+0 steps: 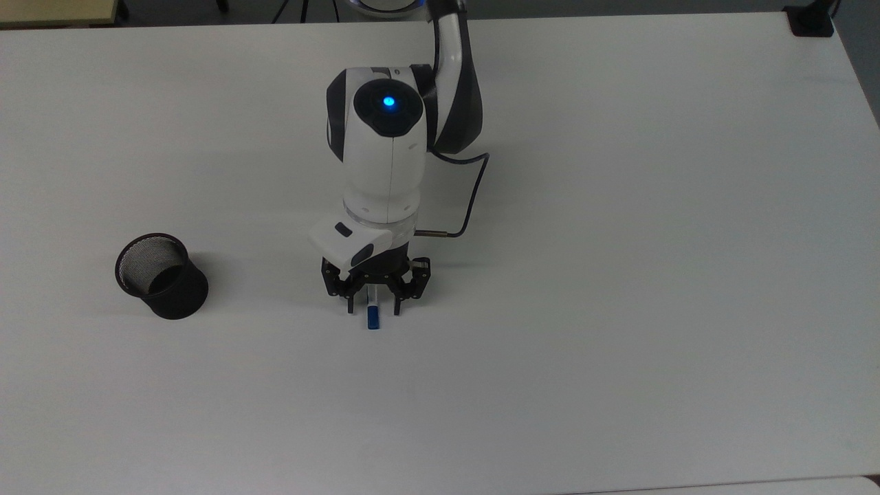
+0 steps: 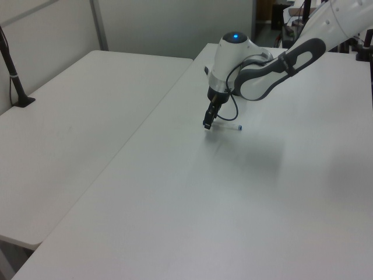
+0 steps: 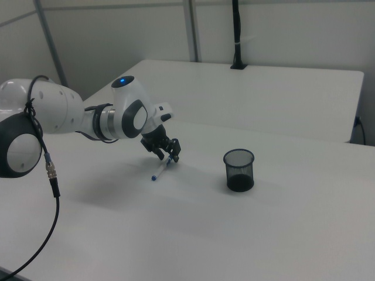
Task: Insert the marker
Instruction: 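Lower the gripper onto the marker and close it around the marker, then lift the marker and carry it above the black mesh pen cup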
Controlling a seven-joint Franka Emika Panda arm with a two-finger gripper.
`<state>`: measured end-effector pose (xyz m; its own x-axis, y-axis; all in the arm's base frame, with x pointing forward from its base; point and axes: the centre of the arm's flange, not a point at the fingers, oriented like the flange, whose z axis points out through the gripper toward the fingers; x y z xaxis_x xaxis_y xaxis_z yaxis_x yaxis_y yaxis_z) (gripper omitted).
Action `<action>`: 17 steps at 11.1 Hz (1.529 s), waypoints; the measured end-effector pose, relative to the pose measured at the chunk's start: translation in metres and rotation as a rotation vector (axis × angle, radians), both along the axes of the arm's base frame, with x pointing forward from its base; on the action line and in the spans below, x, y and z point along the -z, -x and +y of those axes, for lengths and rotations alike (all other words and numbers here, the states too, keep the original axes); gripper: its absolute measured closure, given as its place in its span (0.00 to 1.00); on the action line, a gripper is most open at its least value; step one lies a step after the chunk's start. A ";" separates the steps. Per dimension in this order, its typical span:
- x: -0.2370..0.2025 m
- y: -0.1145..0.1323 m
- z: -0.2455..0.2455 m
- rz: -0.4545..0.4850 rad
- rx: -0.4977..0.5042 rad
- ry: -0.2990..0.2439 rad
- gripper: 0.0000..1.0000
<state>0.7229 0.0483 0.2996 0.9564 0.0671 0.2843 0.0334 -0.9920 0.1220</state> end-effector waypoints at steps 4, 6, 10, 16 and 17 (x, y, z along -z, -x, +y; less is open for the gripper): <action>-0.002 -0.004 -0.003 -0.014 0.047 -0.013 0.77; -0.003 -0.004 -0.003 -0.018 0.068 -0.019 0.83; -0.063 -0.020 -0.048 -0.134 0.170 -0.040 0.83; -0.189 0.006 -0.208 -0.385 0.312 -0.001 0.83; -0.188 0.010 -0.227 -0.442 0.306 0.010 0.83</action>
